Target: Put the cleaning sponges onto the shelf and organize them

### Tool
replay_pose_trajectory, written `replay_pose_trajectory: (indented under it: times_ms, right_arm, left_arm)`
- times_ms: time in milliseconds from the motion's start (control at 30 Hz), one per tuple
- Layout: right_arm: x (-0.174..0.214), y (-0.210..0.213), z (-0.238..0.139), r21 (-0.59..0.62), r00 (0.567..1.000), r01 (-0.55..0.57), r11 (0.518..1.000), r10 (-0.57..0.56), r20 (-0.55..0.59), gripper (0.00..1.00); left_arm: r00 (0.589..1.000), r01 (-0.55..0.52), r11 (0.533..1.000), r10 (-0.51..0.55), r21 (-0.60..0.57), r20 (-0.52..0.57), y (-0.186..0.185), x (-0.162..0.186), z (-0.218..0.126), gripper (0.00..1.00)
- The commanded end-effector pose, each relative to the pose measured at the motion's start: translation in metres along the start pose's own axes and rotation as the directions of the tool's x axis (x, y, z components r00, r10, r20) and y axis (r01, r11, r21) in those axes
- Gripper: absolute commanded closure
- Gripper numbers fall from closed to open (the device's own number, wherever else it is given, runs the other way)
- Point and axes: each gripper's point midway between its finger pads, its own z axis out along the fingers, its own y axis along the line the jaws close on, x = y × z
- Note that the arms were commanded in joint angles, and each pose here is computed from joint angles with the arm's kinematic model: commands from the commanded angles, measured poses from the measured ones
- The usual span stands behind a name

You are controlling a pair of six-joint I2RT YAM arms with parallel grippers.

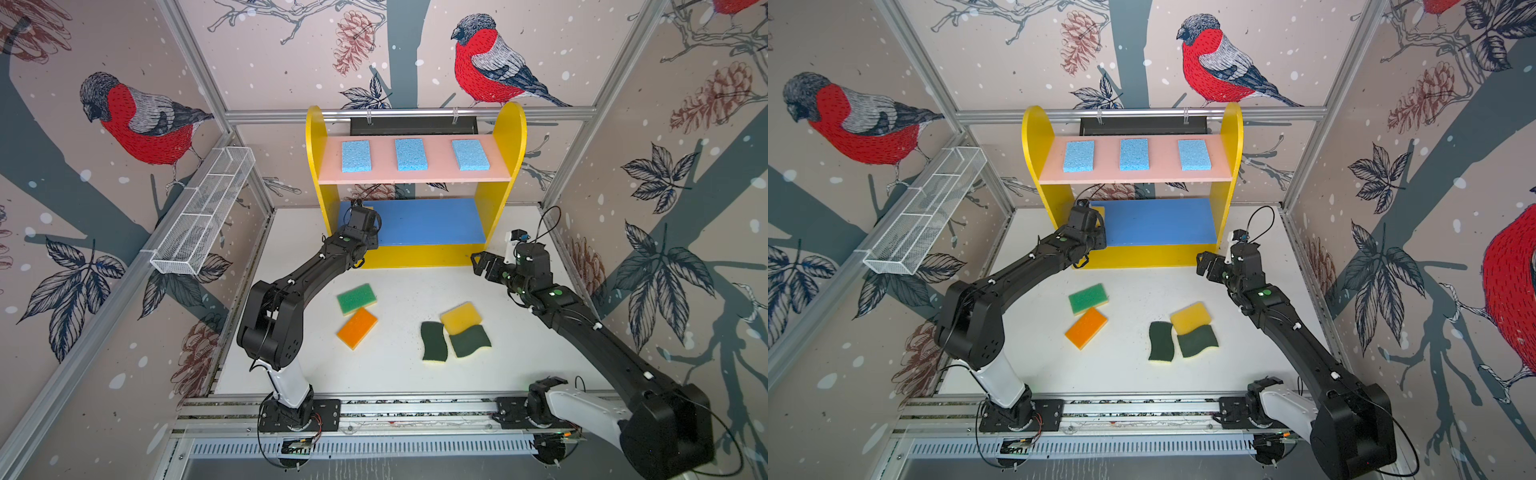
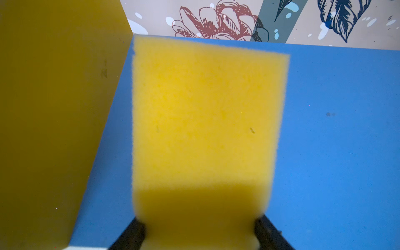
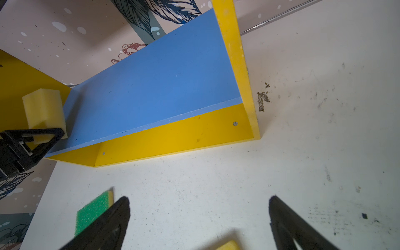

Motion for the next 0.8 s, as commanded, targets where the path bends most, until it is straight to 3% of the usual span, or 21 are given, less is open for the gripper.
replay_pose_trajectory:
  times_ms: [0, 767]
  right_arm:
    - [-0.008, 0.005, 0.000, -0.015, 1.000, 0.002, 1.000, -0.002, 0.025, 0.00]
    - [-0.003, 0.007, 0.005, -0.016, 1.000, -0.001, 1.000, 0.001, 0.007, 0.00]
  left_arm:
    - [1.000, 0.010, 0.999, -0.010, -0.031, 0.015, 0.005, -0.005, 0.001, 0.39]
    - [1.000, 0.018, 0.999, -0.018, -0.032, -0.019, 0.003, -0.001, 0.012, 0.39]
